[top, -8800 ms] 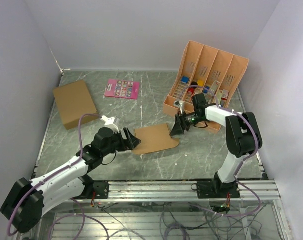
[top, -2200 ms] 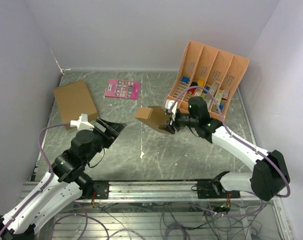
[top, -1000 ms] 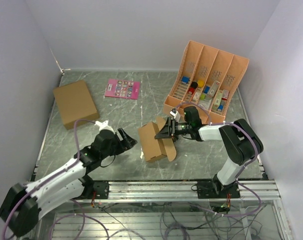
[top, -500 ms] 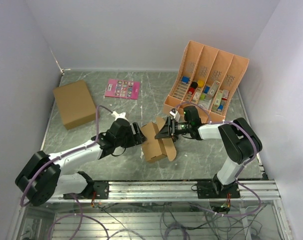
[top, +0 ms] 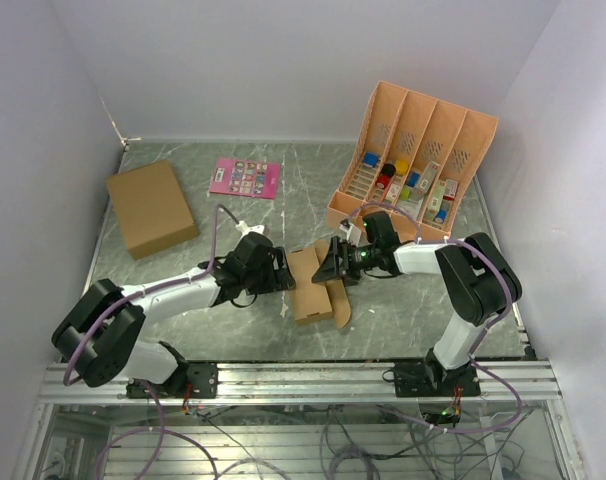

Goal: Fold the paper box

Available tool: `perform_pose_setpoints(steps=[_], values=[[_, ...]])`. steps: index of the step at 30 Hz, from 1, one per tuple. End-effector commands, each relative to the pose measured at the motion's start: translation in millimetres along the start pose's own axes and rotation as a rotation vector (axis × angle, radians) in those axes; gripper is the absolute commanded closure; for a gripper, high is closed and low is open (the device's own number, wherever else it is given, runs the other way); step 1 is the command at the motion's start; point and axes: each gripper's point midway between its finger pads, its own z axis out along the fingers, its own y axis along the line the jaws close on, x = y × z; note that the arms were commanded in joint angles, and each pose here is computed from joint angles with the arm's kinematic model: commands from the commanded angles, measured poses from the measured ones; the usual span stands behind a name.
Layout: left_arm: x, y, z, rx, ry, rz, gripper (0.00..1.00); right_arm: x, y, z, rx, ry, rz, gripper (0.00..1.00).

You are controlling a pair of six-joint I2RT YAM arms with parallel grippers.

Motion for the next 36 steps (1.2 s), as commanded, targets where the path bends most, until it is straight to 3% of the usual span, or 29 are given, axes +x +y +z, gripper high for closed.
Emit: perform_pose_setpoints(steps=[1, 11, 21, 26, 30, 32, 36], values=[[-7.5, 0.2, 3.7, -0.037, -0.004, 0.053, 0.18, -6.5, -7.8, -3.1, 0.066, 0.005, -0.089, 0.36], [-10.5, -1.2, 18.2, -0.075, 0.039, 0.112, 0.18, -5.5, -9.8, -13.0, 0.118, 0.075, -0.215, 0.24], [-14.6, -1.2, 29.9, -0.103, 0.058, 0.166, 0.21, -19.9, -12.0, -51.9, 0.214, 0.112, -0.477, 0.18], [-22.4, -7.1, 37.3, -0.093, 0.053, 0.196, 0.28, -22.6, 16.2, -70.7, 0.130, 0.093, -0.755, 0.17], [-29.5, -11.1, 44.9, -0.085, 0.048, 0.227, 0.34, -5.1, 30.3, -83.3, -0.014, 0.137, -1.193, 0.20], [-31.8, -10.2, 49.2, -0.093, 0.053, 0.251, 0.37, 4.2, 26.9, -87.1, -0.055, 0.143, -1.441, 0.34], [-34.5, -7.6, 54.9, -0.107, 0.069, 0.289, 0.41, 23.7, 7.9, -91.9, -0.120, 0.240, -1.880, 1.00]])
